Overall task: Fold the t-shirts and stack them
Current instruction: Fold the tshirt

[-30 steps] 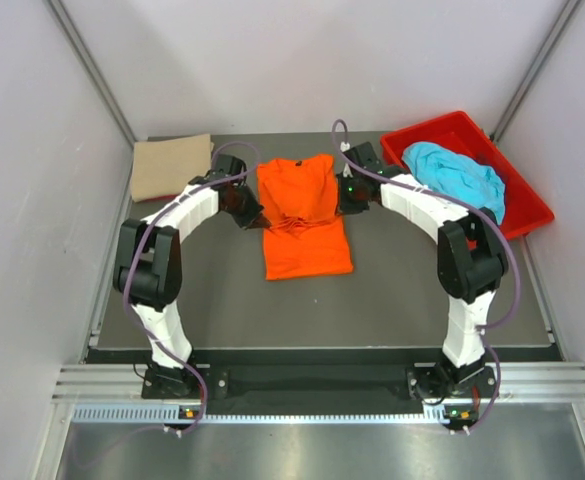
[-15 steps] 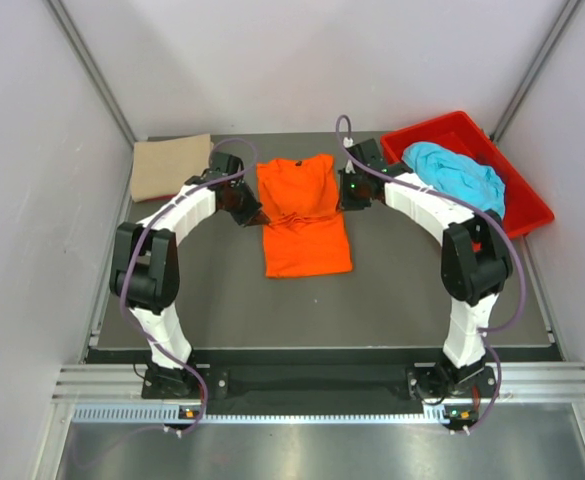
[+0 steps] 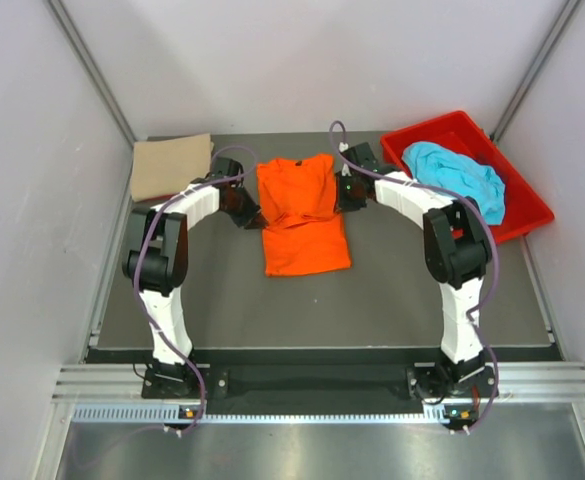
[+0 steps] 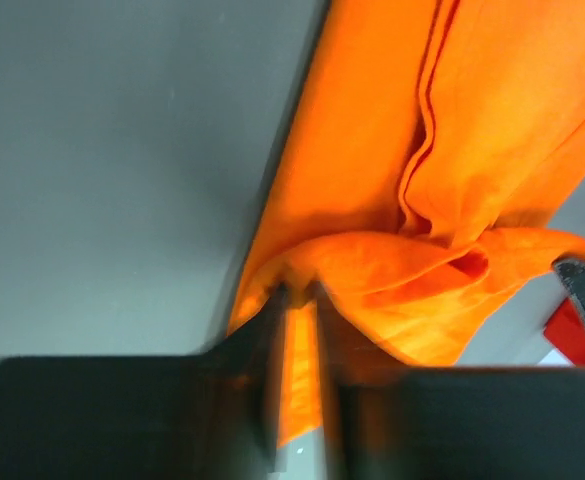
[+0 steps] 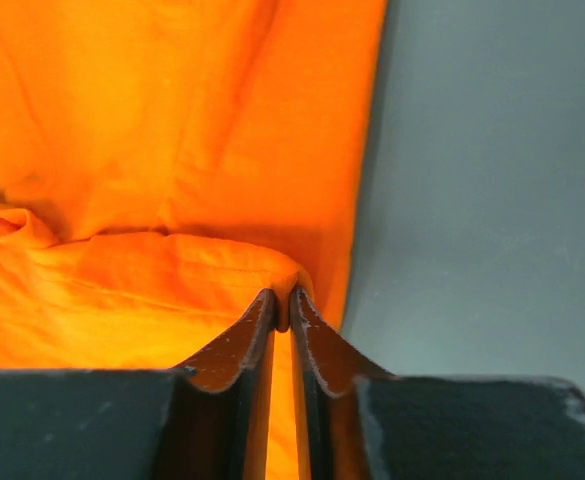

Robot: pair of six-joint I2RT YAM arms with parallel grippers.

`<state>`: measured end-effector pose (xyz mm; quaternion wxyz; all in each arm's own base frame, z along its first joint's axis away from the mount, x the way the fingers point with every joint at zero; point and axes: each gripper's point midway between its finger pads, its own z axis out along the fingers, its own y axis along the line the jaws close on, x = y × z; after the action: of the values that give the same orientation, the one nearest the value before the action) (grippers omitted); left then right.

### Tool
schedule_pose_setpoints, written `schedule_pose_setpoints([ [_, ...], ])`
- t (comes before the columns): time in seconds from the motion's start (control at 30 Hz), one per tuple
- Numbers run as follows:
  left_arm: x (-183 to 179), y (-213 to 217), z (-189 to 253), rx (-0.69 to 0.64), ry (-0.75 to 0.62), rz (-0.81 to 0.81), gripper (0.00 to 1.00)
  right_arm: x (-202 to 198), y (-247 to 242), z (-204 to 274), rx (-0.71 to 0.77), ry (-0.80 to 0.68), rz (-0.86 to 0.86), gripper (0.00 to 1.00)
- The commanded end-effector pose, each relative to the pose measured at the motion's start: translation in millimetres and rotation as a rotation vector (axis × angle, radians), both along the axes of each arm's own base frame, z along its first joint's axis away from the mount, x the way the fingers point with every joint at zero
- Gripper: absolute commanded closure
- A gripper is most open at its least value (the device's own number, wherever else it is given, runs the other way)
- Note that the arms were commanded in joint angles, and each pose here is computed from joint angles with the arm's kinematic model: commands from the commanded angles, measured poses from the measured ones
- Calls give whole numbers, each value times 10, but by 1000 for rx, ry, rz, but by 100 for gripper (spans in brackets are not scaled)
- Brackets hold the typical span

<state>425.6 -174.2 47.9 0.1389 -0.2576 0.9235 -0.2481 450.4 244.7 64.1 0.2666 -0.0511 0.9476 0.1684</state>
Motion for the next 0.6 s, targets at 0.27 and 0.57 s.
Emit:
schedule_pose_setpoints([
  [0.27,28,170,705,108,-262,-28,62,40,-102,739,25,-163,2,63],
  [0.57,-227,-105,368,69,-217,-106,99,-218,261,501,122,-151,32,95],
])
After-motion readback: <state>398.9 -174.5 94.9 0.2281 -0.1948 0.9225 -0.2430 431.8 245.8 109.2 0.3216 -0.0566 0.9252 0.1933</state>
